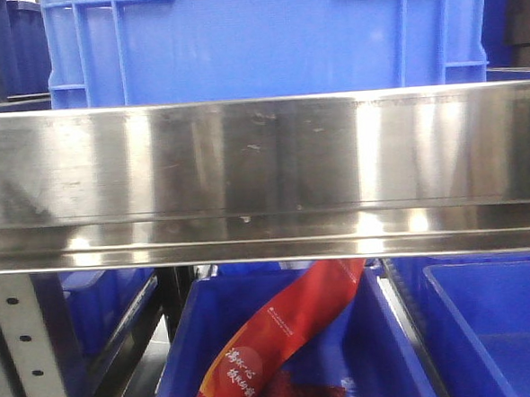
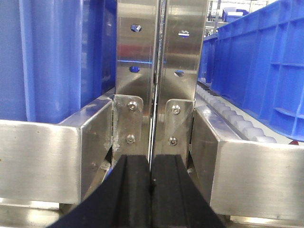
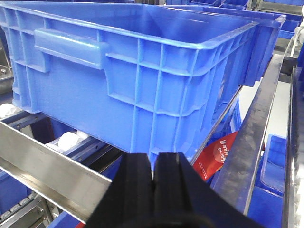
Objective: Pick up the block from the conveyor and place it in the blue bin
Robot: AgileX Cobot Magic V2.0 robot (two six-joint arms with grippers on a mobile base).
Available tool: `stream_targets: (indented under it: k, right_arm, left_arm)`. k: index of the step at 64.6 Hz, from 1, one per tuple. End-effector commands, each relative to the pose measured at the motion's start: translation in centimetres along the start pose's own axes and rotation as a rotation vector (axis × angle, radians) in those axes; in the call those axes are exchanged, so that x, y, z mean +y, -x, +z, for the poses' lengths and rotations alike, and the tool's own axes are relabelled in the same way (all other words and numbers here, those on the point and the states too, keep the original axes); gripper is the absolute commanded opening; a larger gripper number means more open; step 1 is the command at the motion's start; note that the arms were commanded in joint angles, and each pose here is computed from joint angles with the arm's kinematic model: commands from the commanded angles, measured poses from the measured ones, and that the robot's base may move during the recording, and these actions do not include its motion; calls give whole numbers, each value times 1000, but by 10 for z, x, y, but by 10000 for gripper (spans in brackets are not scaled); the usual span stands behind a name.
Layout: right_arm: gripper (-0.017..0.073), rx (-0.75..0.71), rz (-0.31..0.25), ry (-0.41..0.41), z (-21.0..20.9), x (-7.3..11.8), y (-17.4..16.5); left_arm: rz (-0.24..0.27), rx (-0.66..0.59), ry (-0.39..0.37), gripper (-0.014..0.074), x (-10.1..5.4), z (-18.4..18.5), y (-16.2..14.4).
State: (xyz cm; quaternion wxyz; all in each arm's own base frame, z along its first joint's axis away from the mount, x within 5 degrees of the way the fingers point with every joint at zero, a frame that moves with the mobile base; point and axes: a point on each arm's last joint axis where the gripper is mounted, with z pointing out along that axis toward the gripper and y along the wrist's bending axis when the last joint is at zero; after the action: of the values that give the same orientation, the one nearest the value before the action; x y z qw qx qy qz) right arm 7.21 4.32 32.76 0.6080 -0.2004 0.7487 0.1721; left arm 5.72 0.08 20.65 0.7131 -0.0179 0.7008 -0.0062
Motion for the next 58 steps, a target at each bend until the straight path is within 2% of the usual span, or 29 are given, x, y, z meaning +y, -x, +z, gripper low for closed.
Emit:
stream_targets:
  k: [1,39,46,58]
  right_arm:
    - [-154,-27,-7,-4,-1,0,1]
    - [-154,-34,1,-11,-1,-1,2]
    - [-154,-61,12,-74,-1,-6,4]
    - [-154,-163,30,-258,-5,-21,-12]
  left_arm:
    - [-12,-36,4,-111,0,-1,4]
    - [-12,-36,4,-111,0,-1,4]
    - [-12,-36,4,-111,0,-1,4]
    - [-12,-36,4,-111,0,-1,4]
